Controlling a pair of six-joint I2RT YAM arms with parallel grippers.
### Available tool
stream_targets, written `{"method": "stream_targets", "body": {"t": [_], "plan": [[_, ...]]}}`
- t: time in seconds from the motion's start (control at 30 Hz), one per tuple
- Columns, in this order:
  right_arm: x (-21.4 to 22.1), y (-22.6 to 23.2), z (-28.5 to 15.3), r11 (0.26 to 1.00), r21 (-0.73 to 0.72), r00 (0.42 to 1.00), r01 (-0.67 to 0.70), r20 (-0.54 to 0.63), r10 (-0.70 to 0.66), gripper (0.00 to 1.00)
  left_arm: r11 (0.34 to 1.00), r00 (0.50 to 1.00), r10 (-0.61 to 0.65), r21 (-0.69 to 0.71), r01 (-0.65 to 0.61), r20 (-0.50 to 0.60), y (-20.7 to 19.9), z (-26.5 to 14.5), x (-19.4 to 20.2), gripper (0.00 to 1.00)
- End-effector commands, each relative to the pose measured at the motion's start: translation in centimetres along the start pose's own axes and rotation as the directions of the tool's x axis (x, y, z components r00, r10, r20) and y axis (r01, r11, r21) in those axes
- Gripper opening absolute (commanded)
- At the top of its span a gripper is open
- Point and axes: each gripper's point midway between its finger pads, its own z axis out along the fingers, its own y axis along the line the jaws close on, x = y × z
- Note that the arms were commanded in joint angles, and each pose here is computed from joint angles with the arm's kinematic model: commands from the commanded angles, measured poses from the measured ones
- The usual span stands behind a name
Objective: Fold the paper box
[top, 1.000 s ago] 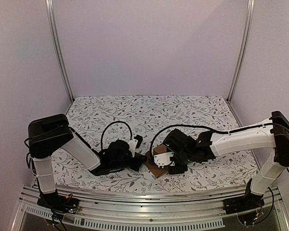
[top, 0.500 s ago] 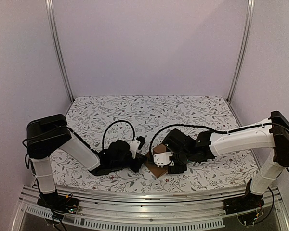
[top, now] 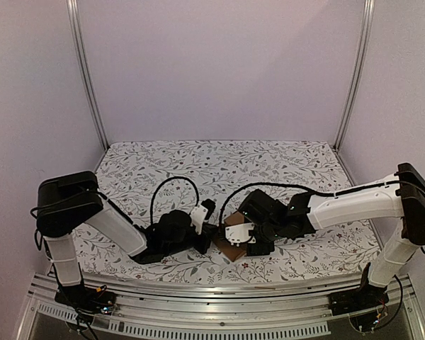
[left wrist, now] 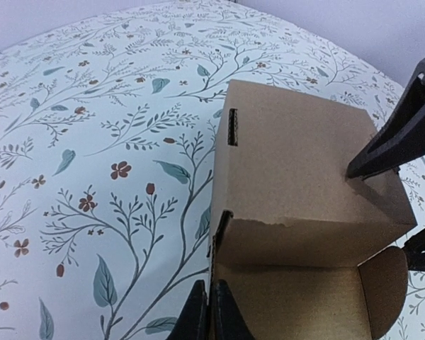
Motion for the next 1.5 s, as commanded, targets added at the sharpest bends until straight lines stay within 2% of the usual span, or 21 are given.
{"method": "stream_targets", "body": {"t": [0.0,0.27,0.5,0.6,0.73,0.97,1.3,1.47], "plan": [[1.5,2.6,1.0,0.995,-0.099,0.998,0.000,-0.058,-0.006,0.71,1.000,0.998,-0.011,0.023,0.010,0.061,-0.9,-0.1,-1.2,0.04],[1.6,2.7,1.2,0.994,-0.105,0.998,0.004,-0.066,-0.011,0.71,1.000,0.999,-0.005,0.020,0.004,0.052,-0.9,0.1,-1.0,0.02],[1.7,2.8,1.2,0.994,-0.111,0.998,0.005,-0.065,-0.012,0.71,0.992,0.991,-0.104,-0.061,0.110,0.086,1.2,-2.3,-1.3,0.31],[1.7,2.8,1.1,0.994,-0.112,0.998,0.004,-0.065,-0.012,0.71,0.971,0.971,-0.233,-0.046,0.236,0.048,2.3,-1.8,0.0,0.35],[1.7,2.8,1.1,0.994,-0.111,0.998,0.005,-0.065,-0.012,0.72,0.936,0.936,-0.351,0.039,0.350,0.017,2.1,-0.7,0.9,0.36],[1.7,2.8,1.1,0.994,-0.113,0.998,0.005,-0.066,-0.013,0.72,0.906,0.909,-0.417,0.074,0.418,-0.030,1.8,0.3,2.7,0.30],[1.7,2.9,1.1,0.993,-0.115,0.998,0.005,-0.069,-0.013,0.72,0.910,0.915,-0.403,0.106,0.401,-0.008,1.9,0.5,2.3,0.01],[1.7,2.8,1.1,0.993,-0.115,0.998,0.003,-0.068,-0.011,0.72,0.938,0.943,-0.334,0.099,0.332,0.000,1.7,0.5,1.6,0.00]]}}
